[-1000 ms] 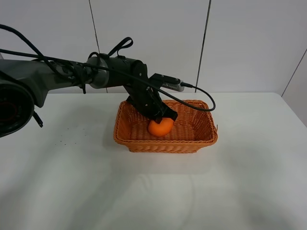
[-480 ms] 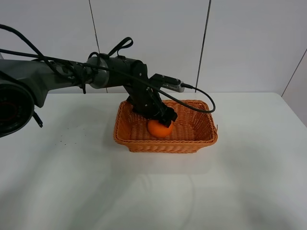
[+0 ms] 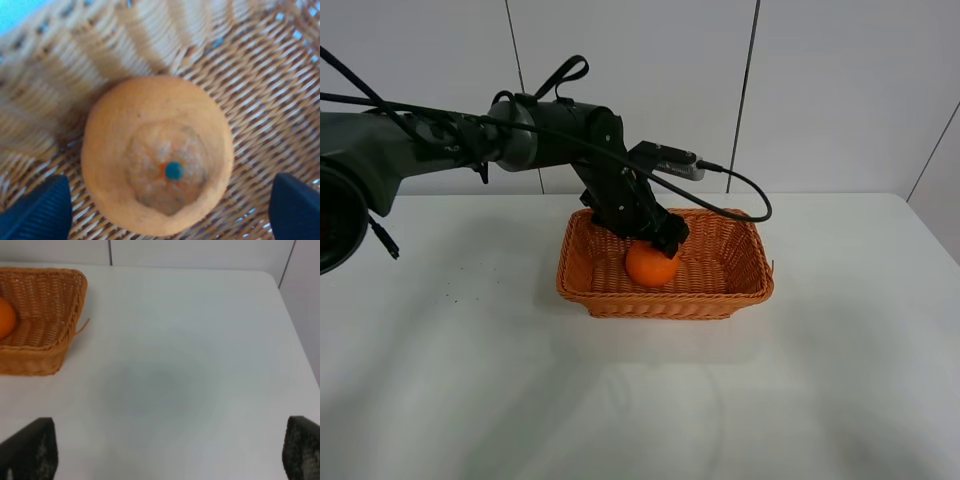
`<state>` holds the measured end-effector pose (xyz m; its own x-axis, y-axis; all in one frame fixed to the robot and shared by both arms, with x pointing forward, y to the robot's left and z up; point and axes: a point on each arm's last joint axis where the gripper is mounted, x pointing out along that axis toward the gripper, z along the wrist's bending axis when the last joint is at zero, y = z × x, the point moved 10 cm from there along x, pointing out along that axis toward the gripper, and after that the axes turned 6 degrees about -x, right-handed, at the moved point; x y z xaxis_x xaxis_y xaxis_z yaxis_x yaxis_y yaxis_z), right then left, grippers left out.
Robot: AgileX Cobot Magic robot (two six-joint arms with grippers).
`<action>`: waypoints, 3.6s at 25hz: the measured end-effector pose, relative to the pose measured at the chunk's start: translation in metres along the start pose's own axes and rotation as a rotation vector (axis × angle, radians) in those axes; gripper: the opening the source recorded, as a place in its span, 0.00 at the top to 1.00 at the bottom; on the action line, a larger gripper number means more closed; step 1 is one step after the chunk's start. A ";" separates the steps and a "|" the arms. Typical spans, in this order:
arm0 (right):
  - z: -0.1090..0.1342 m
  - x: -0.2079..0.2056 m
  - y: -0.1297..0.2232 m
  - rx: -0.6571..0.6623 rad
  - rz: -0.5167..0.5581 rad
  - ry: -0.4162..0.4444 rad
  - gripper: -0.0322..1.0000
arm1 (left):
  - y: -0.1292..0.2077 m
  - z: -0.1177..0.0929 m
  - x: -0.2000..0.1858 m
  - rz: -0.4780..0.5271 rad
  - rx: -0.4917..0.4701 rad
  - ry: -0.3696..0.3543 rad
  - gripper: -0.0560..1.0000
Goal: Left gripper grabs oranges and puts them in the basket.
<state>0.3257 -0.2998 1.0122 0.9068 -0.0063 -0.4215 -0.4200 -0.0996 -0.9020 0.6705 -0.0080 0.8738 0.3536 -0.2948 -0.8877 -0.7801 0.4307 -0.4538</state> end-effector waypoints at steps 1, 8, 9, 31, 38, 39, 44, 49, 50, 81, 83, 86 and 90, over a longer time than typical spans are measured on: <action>0.000 0.000 0.000 0.000 0.000 0.000 0.30 | -0.004 -0.001 -0.006 -0.013 0.001 0.001 0.10; 0.000 0.000 0.000 0.000 0.000 0.000 0.30 | -0.034 -0.006 -0.067 -0.103 0.007 0.008 0.10; 0.000 0.000 0.000 0.000 0.000 0.000 0.30 | -0.039 -0.005 -0.079 -0.121 0.013 0.003 0.10; 0.000 0.000 0.000 0.000 0.000 0.000 0.30 | -0.044 0.146 -0.193 -0.212 -0.120 -0.309 0.10; 0.000 0.000 0.000 0.000 0.000 0.000 0.30 | -0.002 0.263 -0.222 -0.175 -0.328 -0.450 0.10; 0.000 0.000 0.000 0.000 0.000 0.000 0.30 | 0.006 0.277 -0.226 -0.169 -0.355 -0.468 0.10; 0.000 0.000 0.000 0.000 0.000 0.000 0.30 | 0.029 0.309 -0.238 -0.135 -0.422 -0.510 0.10; 0.000 0.000 0.000 0.000 0.000 0.000 0.30 | 0.032 0.309 -0.237 -0.120 -0.427 -0.506 0.11; 0.000 0.000 0.000 0.000 0.000 0.000 0.30 | 0.034 0.309 -0.237 -0.110 -0.430 -0.504 0.12; 0.000 0.000 0.000 0.000 0.000 0.000 0.30 | 0.197 0.185 -0.363 -0.395 -0.343 -0.623 0.10; 0.000 0.000 0.000 0.000 0.000 0.000 0.30 | 0.207 0.178 -0.368 -0.438 -0.338 -0.630 0.10; 0.000 0.000 0.000 0.000 0.000 0.000 0.30 | 0.219 0.168 -0.376 -0.498 -0.347 -0.637 0.10; 0.000 0.000 0.000 0.000 0.000 0.000 0.30 | 0.240 0.155 -0.381 -0.536 -0.354 -0.645 0.10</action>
<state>0.3257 -0.2998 1.0122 0.9068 -0.0063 -0.4215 -0.4200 -0.0996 -0.9020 0.4292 0.3401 1.0908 0.8520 0.1997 -0.4840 -0.5029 0.0550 -0.8626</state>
